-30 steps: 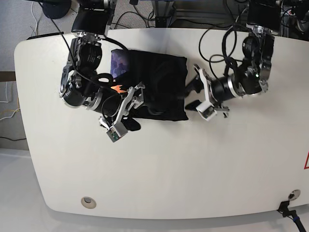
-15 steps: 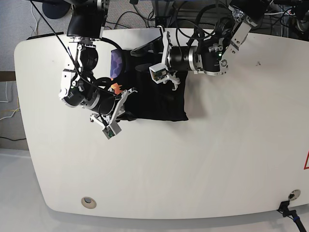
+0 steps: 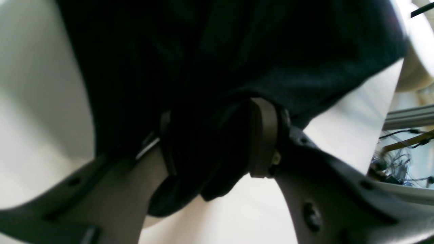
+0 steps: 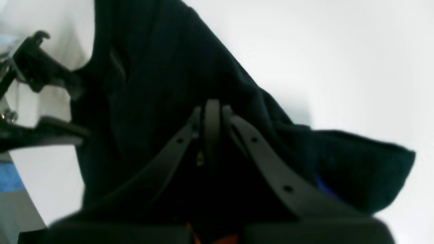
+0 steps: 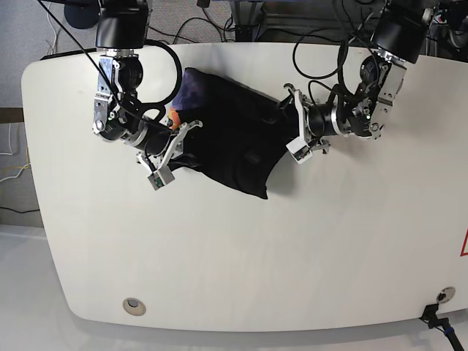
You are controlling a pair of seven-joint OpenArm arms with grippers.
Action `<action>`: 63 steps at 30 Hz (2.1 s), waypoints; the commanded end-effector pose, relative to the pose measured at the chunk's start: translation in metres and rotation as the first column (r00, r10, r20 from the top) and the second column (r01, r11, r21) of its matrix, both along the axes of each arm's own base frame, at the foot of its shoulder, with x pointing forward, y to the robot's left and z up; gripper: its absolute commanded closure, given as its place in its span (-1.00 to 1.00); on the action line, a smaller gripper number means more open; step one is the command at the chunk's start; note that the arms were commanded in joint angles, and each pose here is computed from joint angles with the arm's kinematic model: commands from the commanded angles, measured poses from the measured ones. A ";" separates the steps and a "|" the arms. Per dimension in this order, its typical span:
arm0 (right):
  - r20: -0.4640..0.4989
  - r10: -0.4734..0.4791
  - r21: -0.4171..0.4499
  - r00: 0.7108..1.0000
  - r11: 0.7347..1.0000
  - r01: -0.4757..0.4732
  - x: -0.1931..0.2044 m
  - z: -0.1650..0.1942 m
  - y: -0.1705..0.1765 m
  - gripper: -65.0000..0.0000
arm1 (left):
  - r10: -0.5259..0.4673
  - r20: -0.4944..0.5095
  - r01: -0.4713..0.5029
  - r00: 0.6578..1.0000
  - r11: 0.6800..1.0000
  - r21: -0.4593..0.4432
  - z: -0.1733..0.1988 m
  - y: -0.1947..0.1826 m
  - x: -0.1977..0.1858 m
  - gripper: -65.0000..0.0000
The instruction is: Fold the T-shirt properly
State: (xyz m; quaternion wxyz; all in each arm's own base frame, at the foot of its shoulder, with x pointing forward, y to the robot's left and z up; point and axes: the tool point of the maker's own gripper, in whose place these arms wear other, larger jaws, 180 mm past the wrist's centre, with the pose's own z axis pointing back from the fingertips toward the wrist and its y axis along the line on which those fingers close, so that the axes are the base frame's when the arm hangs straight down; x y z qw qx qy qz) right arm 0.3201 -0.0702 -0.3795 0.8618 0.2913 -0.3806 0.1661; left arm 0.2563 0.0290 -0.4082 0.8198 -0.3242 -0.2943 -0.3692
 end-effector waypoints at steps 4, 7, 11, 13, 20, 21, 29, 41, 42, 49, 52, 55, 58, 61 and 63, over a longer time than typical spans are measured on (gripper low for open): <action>0.019 -0.037 0.043 0.999 0.998 0.036 -0.012 -0.001 -0.004 1.00 | 0.030 0.020 -0.030 0.999 1.000 0.005 -0.003 0.013 0.037 0.23; 0.005 -0.062 0.103 0.998 0.993 0.061 -0.024 -0.007 0.011 1.00 | 0.026 0.054 -0.027 0.998 1.000 0.010 0.006 0.013 0.060 0.23; 0.020 -0.066 0.138 0.998 0.989 0.062 -0.033 0.001 0.025 1.00 | 0.027 0.135 -0.026 0.991 1.000 -0.008 0.031 0.010 0.090 0.23; 0.076 -0.064 0.139 0.995 0.989 0.053 -0.030 0.020 0.028 1.00 | 0.018 0.179 -0.016 0.984 1.000 -0.013 0.047 0.008 0.100 0.23; 0.199 -0.076 0.089 0.977 0.994 0.059 0.012 0.068 0.019 1.00 | -0.102 0.297 0.116 0.949 0.993 -0.028 0.084 -0.009 0.056 0.23; 0.198 -0.075 0.099 0.977 0.994 0.056 0.019 0.069 0.020 1.00 | -0.124 0.301 0.143 0.945 0.989 -0.042 0.087 -0.017 0.041 0.23; 0.109 -0.043 0.125 0.993 0.992 0.030 0.053 0.043 0.035 1.00 | -0.191 0.167 0.212 0.967 0.970 -0.116 0.066 -0.048 -0.054 0.23; 0.024 -0.105 0.125 0.994 0.987 0.102 0.027 -0.006 0.006 1.00 | -0.074 0.065 0.073 0.995 0.997 0.013 0.012 -0.002 0.016 0.23; 0.021 -0.106 0.123 0.994 0.987 0.103 0.021 -0.008 0.006 1.00 | -0.061 0.065 0.059 0.996 0.998 0.025 0.011 0.004 0.025 0.23; 0.051 -0.098 0.117 0.994 0.989 0.091 0.011 0.001 0.010 1.00 | -0.040 0.093 0.037 0.995 0.998 0.043 0.018 0.012 0.050 0.23; 0.068 -0.098 0.119 0.993 0.989 0.089 0.017 0.007 0.010 1.00 | -0.052 0.085 0.050 0.995 0.998 0.028 0.017 0.006 0.036 0.23; 0.081 -0.098 0.116 0.992 0.989 0.088 0.025 0.011 0.008 1.00 | -0.065 0.078 0.064 0.995 0.998 0.015 0.016 0.002 0.023 0.23; 0.075 -0.100 0.115 0.992 0.989 0.091 0.026 0.009 0.007 1.00 | -0.066 0.073 0.065 0.995 0.998 0.015 0.015 0.002 0.019 0.23; 0.115 -0.092 0.103 0.989 0.991 0.080 0.028 0.021 0.006 1.00 | -0.053 0.086 0.052 0.995 0.998 0.019 0.018 0.008 0.024 0.23; 0.154 -0.078 0.066 0.985 0.995 0.068 0.027 0.030 0.000 1.00 | -0.022 0.116 0.018 0.993 0.999 0.034 0.026 0.024 0.035 0.23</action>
